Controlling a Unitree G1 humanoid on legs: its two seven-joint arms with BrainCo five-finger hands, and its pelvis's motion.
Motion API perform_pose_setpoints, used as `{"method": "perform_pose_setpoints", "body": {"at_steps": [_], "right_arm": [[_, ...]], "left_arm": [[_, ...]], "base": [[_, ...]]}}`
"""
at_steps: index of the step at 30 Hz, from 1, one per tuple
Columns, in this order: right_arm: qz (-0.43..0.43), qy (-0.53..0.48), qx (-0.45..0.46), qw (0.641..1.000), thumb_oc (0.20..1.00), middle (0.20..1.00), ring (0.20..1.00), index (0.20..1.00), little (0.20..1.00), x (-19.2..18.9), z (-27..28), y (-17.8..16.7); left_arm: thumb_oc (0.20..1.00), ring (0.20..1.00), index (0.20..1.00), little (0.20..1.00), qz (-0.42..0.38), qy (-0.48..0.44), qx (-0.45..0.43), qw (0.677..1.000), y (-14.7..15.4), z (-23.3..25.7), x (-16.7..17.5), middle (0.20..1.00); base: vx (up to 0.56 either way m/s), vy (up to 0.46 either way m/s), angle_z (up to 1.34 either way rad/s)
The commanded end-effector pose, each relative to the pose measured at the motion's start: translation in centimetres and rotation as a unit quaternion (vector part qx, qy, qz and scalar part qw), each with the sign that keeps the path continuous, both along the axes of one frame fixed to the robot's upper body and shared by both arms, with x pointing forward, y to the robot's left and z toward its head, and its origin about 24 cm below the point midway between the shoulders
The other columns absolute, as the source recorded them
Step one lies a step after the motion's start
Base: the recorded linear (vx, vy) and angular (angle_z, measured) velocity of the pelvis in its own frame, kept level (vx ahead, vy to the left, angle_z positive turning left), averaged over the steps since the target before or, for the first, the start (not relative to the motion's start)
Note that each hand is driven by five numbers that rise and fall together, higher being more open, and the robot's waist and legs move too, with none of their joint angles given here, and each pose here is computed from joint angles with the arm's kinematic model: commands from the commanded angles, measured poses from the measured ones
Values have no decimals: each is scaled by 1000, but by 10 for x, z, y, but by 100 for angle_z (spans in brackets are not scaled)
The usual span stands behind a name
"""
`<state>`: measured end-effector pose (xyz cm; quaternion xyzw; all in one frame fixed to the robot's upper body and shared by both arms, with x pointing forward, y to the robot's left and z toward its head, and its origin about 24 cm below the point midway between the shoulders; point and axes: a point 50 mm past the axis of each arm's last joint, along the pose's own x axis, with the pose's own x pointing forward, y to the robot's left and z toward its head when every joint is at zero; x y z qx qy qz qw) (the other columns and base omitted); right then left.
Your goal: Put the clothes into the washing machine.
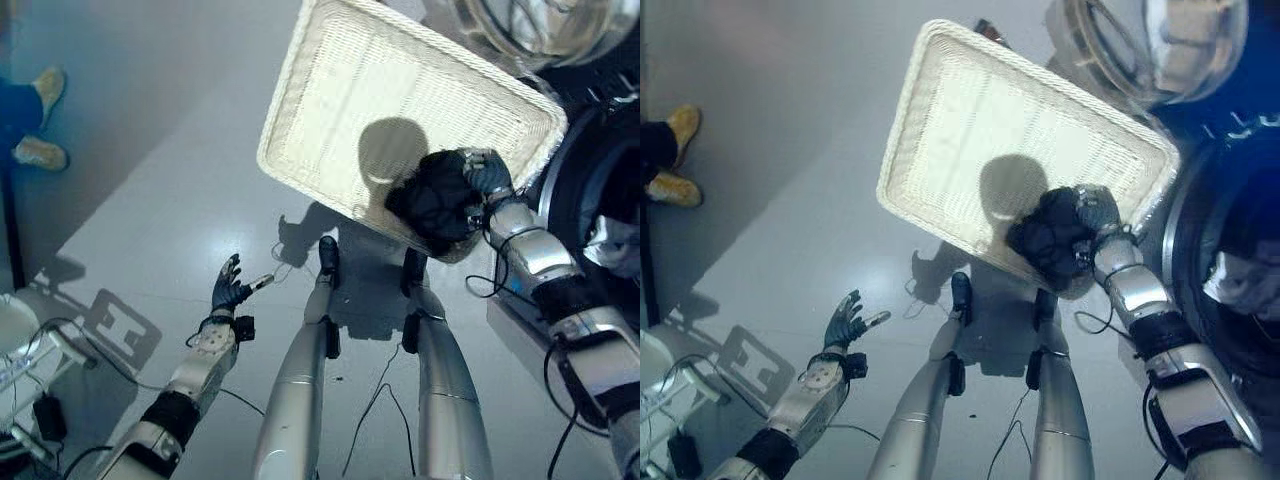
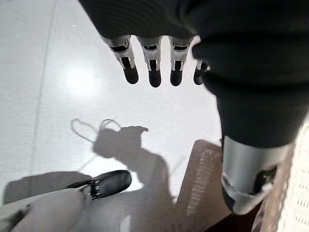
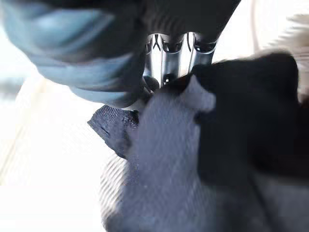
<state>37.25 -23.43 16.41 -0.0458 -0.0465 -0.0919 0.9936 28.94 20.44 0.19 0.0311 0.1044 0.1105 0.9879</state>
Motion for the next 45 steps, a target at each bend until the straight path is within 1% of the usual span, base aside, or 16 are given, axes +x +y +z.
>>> {"method": "perform_pose_setpoints", "body": {"at_steps": [1, 3, 4, 7, 13, 17, 23, 25, 27, 28, 32, 34, 37, 38, 41, 45], "right_arm": [[57, -94, 189, 976, 200, 200, 200, 200, 200, 1, 27, 5], [83, -99, 267, 955, 200, 200, 200, 200, 200, 2, 24, 10], [105, -110, 359, 921, 200, 200, 200, 200, 200, 2, 21, 13], [139, -130, 474, 860, 200, 200, 200, 200, 200, 1, 19, 20], [166, -175, 636, 733, 200, 200, 200, 200, 200, -9, 6, 28], [139, -205, 679, 691, 200, 200, 200, 200, 200, -21, -11, 14], [58, -302, 702, 643, 200, 200, 200, 200, 200, -47, -21, -38], [-37, -371, 697, 613, 200, 200, 200, 200, 200, -64, -14, -81], [-71, -397, 694, 597, 200, 200, 200, 200, 200, -70, -10, -95], [-133, -436, 689, 563, 200, 200, 200, 200, 200, -82, 1, -121], [-196, -485, 686, 505, 200, 200, 200, 200, 200, -99, 15, -146], [-259, -528, 682, 435, 200, 200, 200, 200, 200, -118, 25, -166], [-312, -550, 679, 374, 200, 200, 200, 200, 200, -133, 30, -180], [-337, -571, 673, 327, 200, 200, 200, 200, 200, -143, 37, -189], [-352, -599, 658, 290, 200, 200, 200, 200, 200, -158, 58, -204], [-334, -619, 645, 299, 200, 200, 200, 200, 200, -163, 79, -209]], "left_arm": [[1000, 1000, 1000, 1000, 9, -18, 0, 1000, -5, -3, -4, 1000], [1000, 1000, 1000, 1000, 10, -18, -3, 1000, -7, -5, -4, 1000], [1000, 1000, 1000, 1000, 9, -17, -6, 1000, -9, -6, -4, 1000], [1000, 1000, 1000, 1000, 12, -16, -7, 1000, -12, -8, -4, 1000], [1000, 1000, 1000, 1000, 26, -15, -5, 1000, -10, -10, -6, 1000], [1000, 1000, 1000, 1000, 35, -16, -3, 999, -3, -12, -11, 1000], [1000, 1000, 1000, 1000, 55, -9, 7, 998, 16, -16, -21, 1000], [1000, 1000, 1000, 1000, 67, -3, 14, 998, 28, -17, -24, 1000], [1000, 1000, 1000, 1000, 68, -1, 17, 998, 30, -17, -24, 1000], [1000, 1000, 1000, 1000, 69, 3, 22, 997, 34, -17, -24, 1000], [1000, 1000, 1000, 1000, 66, 9, 29, 997, 37, -15, -21, 1000], [1000, 1000, 1000, 1000, 59, 15, 31, 998, 36, -14, -17, 1000], [1000, 1000, 1000, 1000, 50, 19, 32, 998, 35, -14, -15, 1000], [1000, 1000, 1000, 1000, 43, 23, 33, 998, 32, -15, -14, 1000], [1000, 1000, 1000, 1000, 26, 29, 36, 999, 27, -15, -14, 1000], [1000, 1000, 1000, 1000, 12, 36, 33, 999, 24, -14, -14, 1000]], "base": [[-8, 73, -19], [-6, 48, -13], [-2, 27, -13], [-3, 11, -5], [0, 0, 0], [-16, 7, -9], [3, -11, -25], [32, -57, -30], [40, -74, -22], [45, -95, -22], [47, -88, -20], [78, -105, -7], [64, -82, -3], [78, -106, -8], [75, -99, -8], [82, -69, 2]]}}
